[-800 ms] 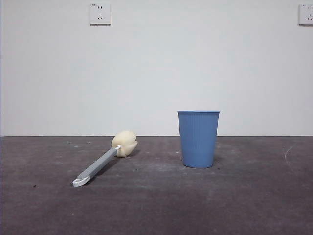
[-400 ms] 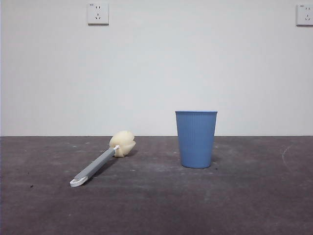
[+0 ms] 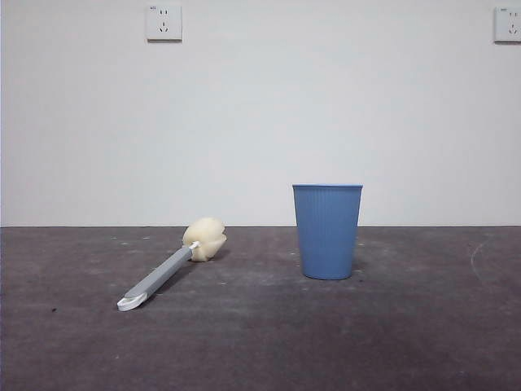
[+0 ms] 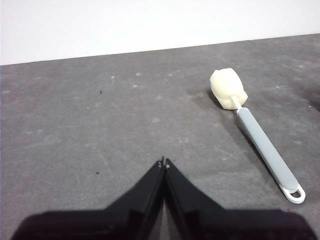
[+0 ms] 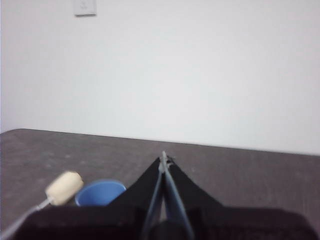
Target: Pick up the cup brush,pick up the cup,insert the brush into the cup,clean the cup,put the cup brush back,put the cup back to the fixed position on the table
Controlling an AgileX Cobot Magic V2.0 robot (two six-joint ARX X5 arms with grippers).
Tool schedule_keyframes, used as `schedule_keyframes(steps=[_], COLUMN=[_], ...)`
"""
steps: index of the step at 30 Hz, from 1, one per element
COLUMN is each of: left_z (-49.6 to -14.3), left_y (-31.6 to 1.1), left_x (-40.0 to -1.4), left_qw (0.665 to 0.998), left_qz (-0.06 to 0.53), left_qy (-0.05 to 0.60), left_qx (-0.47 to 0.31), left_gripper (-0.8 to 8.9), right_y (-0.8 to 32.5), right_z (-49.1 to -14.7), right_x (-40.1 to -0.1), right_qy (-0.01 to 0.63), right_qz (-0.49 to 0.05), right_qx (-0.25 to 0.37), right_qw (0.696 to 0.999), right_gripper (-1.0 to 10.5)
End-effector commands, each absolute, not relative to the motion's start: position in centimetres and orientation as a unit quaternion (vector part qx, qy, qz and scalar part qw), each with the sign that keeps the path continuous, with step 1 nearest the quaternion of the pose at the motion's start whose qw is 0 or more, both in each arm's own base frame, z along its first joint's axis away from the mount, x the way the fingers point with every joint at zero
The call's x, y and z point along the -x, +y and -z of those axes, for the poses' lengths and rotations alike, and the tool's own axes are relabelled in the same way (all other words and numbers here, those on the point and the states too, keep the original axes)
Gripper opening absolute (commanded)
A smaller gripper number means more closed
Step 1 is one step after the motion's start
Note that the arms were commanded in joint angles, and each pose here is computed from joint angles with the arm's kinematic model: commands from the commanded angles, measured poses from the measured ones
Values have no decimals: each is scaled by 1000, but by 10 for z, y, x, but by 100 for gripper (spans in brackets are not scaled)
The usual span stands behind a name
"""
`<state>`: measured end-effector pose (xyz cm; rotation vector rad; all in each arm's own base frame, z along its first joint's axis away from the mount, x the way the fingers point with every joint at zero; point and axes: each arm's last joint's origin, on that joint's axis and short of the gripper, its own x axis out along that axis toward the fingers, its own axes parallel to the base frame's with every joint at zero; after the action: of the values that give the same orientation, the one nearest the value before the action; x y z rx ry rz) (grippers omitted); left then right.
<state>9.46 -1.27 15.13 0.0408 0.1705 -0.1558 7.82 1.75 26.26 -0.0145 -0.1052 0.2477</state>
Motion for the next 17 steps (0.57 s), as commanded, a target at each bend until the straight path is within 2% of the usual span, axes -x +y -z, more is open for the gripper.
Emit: schedule_keyframes(steps=[1,12,17], left_z=[-147,-147,-147], left_y=[-12,-12,-12], left_x=[-95,-95,-95], left_qw=[993,993,993], left_qz=[75,75,75], left_qy=[89,88,89], left_qx=[-17,-17,-17], left_gripper=[-3,-3,-3], right_y=[16,9,9], right_z=[-237,-175,-150], right_x=[-83,-93,-96], right_qy=[-38,14,75], right_qz=[-110,-68,-63], right_qx=[-10,-19,-24], right_qw=[993,997,995], right_gripper=[2,2,1])
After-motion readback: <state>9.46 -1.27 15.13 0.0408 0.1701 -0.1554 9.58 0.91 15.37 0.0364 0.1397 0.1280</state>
